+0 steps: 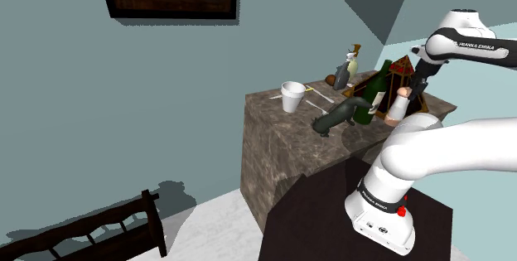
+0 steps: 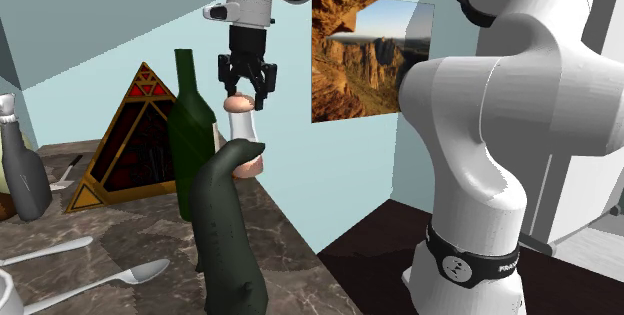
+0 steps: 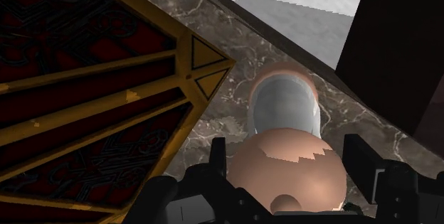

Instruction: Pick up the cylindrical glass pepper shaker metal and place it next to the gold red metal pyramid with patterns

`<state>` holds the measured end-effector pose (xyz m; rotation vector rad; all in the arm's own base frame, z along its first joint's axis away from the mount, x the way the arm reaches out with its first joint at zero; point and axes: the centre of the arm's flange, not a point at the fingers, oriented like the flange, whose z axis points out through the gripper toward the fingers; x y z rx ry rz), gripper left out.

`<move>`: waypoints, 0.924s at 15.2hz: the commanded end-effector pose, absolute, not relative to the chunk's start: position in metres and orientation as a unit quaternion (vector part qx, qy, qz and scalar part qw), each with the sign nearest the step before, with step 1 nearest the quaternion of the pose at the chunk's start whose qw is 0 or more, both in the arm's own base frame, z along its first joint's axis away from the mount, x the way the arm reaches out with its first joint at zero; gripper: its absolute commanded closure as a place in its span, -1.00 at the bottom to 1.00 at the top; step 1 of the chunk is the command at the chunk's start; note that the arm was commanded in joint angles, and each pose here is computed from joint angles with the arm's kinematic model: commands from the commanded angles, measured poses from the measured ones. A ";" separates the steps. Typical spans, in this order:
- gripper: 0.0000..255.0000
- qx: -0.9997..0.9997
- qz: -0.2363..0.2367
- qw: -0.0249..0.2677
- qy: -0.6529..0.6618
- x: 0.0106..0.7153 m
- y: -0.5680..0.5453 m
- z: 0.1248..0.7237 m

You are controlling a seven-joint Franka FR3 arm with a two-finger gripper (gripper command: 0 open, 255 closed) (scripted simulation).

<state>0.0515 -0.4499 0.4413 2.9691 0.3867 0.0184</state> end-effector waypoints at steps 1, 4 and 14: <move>1.00 0.989 0.006 0.074 0.129 0.051 -0.450 0.432; 1.00 0.989 0.006 0.074 0.129 0.051 -0.450 0.416; -1.00 0.989 0.006 0.074 0.129 0.051 -0.450 0.406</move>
